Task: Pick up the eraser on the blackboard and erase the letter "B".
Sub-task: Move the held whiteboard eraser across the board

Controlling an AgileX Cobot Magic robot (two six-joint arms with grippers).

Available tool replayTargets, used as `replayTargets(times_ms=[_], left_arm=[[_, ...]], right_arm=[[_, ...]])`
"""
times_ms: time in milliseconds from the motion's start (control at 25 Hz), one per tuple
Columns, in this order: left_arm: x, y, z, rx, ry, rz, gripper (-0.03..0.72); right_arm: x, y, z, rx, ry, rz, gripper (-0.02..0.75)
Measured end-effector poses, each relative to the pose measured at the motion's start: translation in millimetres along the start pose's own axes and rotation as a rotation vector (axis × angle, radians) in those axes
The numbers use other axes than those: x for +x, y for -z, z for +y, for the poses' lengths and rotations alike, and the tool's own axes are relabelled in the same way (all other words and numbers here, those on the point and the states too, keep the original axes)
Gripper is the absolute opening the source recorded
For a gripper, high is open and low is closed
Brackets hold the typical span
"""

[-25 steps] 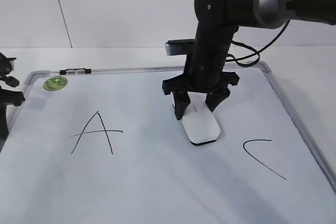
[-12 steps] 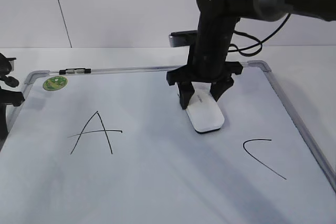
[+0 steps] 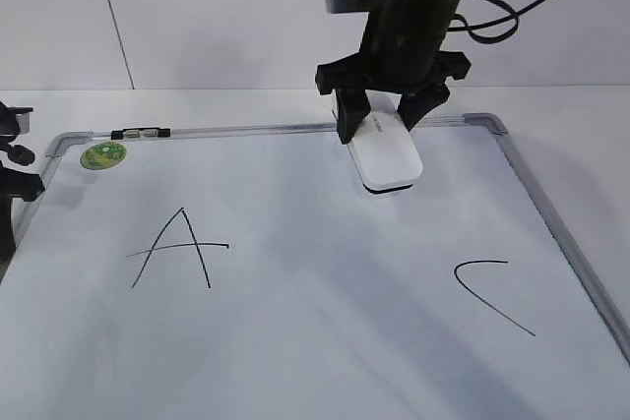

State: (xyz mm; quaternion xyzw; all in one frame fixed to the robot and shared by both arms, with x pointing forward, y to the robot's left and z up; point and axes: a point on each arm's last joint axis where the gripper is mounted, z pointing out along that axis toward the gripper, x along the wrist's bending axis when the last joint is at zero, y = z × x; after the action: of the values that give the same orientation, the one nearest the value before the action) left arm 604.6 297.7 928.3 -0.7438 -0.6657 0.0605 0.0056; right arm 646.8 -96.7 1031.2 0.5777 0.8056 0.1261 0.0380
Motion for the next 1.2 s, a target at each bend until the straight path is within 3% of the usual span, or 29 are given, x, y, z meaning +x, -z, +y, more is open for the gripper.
replayTargets(times_ms=[840,1200], left_arm=[[3.0,0.4,7.5,-0.081,-0.088,0.037,0.045],[3.5,0.6,9.4,-0.101,-0.094,0.043,0.045]], right_arm=[[-28.6,17.6,-46.6,0.072,-0.008,-0.205,0.551],[-70.5,22.0,-45.0,0.066,-0.109,-0.257,0.551]])
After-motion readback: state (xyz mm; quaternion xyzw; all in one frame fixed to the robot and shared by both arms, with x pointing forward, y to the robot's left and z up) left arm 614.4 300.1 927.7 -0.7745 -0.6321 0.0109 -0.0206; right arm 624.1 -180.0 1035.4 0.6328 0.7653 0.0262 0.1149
